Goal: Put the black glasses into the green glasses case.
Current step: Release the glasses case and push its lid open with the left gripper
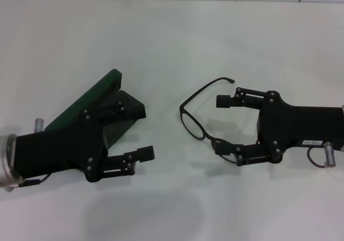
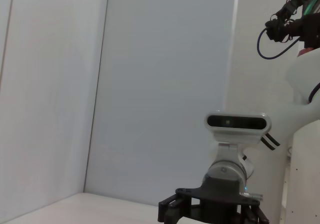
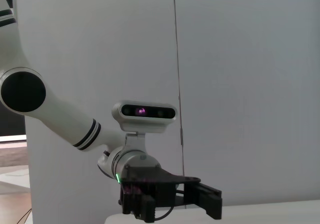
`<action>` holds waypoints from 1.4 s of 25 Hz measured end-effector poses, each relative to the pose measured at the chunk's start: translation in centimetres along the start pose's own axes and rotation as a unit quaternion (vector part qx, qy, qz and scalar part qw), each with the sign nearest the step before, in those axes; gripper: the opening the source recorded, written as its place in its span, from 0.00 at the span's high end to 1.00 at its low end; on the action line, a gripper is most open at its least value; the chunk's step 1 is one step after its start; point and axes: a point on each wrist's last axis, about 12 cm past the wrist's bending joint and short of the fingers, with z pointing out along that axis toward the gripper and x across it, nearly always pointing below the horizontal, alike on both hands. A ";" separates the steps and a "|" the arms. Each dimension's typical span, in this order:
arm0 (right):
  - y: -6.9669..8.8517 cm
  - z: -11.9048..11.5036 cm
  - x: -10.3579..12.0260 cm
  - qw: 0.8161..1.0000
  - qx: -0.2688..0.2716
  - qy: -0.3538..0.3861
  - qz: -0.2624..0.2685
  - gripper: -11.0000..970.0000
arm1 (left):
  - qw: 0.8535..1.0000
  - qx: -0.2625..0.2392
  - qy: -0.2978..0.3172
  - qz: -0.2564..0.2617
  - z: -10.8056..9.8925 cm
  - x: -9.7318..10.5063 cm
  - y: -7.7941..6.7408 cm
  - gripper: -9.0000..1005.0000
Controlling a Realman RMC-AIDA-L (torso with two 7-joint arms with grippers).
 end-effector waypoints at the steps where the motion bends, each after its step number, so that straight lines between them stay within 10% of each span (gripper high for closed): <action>1: 0.0 0.0 0.0 1.000 0.000 0.000 0.000 0.11 | 1.000 0.000 0.000 0.000 0.0 0.0 0.0 0.21; 11: -0.3 0.3 -0.3 1.000 -0.005 0.002 -0.006 0.11 | 0.998 -0.046 -0.033 0.005 0.2 -0.5 0.9 0.23; 19: -0.3 -0.1 -0.2 1.000 -0.001 0.005 -0.004 0.11 | 0.989 -0.135 -0.011 -0.058 0.0 -2.2 5.2 0.24; 23: -0.3 -0.4 -0.1 1.000 0.002 0.008 -0.002 0.11 | 0.973 -0.167 0.114 -0.114 -1.1 -4.5 7.6 0.25; 35: -0.5 -0.2 0.1 1.000 -0.001 0.024 -0.007 0.11 | 0.912 -0.236 0.298 -0.153 -2.7 -5.3 7.6 0.27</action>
